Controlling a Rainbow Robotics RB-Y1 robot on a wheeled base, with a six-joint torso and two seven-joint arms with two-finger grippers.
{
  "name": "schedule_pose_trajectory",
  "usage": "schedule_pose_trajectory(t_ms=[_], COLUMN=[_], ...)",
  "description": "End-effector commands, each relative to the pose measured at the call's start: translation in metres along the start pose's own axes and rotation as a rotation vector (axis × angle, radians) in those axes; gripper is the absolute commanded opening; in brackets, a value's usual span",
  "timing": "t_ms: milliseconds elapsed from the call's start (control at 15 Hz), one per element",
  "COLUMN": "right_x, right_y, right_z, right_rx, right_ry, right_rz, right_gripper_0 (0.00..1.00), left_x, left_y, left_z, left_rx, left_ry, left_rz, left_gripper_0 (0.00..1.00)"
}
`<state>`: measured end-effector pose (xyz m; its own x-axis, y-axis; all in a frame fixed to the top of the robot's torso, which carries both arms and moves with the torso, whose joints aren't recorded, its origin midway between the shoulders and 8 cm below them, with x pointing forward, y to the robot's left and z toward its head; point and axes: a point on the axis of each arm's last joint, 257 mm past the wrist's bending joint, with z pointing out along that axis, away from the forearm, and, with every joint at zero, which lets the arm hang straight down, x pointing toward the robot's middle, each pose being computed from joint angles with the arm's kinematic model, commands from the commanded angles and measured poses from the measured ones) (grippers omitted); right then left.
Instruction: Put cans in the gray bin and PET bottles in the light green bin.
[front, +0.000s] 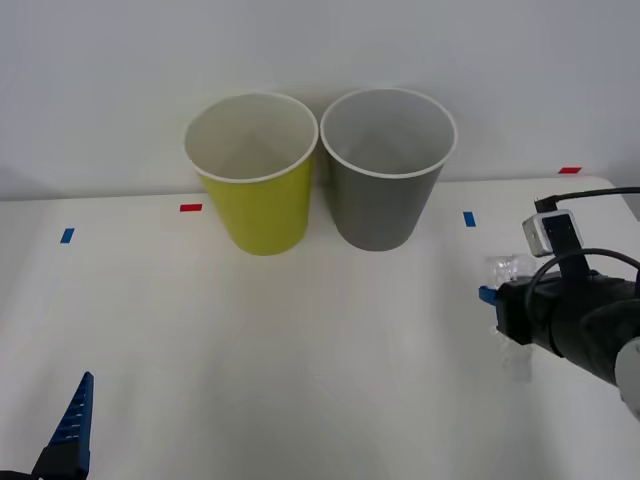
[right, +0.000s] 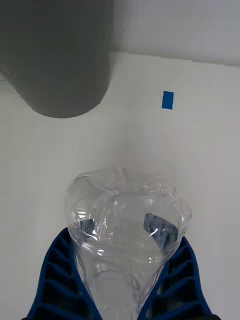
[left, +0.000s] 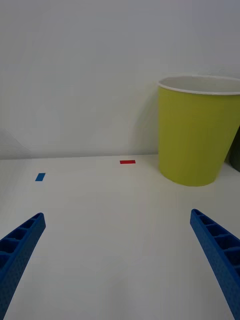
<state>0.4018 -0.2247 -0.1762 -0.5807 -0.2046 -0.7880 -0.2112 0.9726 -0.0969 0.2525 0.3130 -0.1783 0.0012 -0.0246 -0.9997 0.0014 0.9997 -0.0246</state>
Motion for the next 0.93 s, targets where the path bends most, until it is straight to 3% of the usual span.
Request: schedule_pose_trajectory(t_ms=[67,200,400,533,667,933], right_x=[-0.017,-0.027,-0.050,-0.064,-0.069,-0.082], right_y=[0.008,0.013,0.035,0.041,0.044,0.056], right_z=[-0.011,-0.018,-0.016,-0.016,-0.017,-0.027], right_rx=[-0.003,-0.007,-0.041,-0.023,-0.006,-0.030], right_ry=[-0.058,-0.094,-0.177,-0.226,-0.240,-0.287], right_rz=[-0.035,-0.034,-0.048,-0.058,-0.064,-0.047], right_gripper_0=[0.00,0.00,0.00,0.00,0.00,0.00], left_x=[0.000,0.000,0.000,0.000,0.000,0.000], left_y=[0.000,0.000,0.000,0.000,0.000,0.000], left_z=[0.000,0.000,0.000,0.000,0.000,0.000], left_rx=[0.000,0.000,0.000,0.000,0.000,0.000], left_ry=[0.000,0.000,0.000,0.000,0.000,0.000], left_rz=[0.000,0.000,0.000,0.000,0.000,0.000], left_gripper_0=[1.00,1.00,1.00,1.00,1.00,1.00])
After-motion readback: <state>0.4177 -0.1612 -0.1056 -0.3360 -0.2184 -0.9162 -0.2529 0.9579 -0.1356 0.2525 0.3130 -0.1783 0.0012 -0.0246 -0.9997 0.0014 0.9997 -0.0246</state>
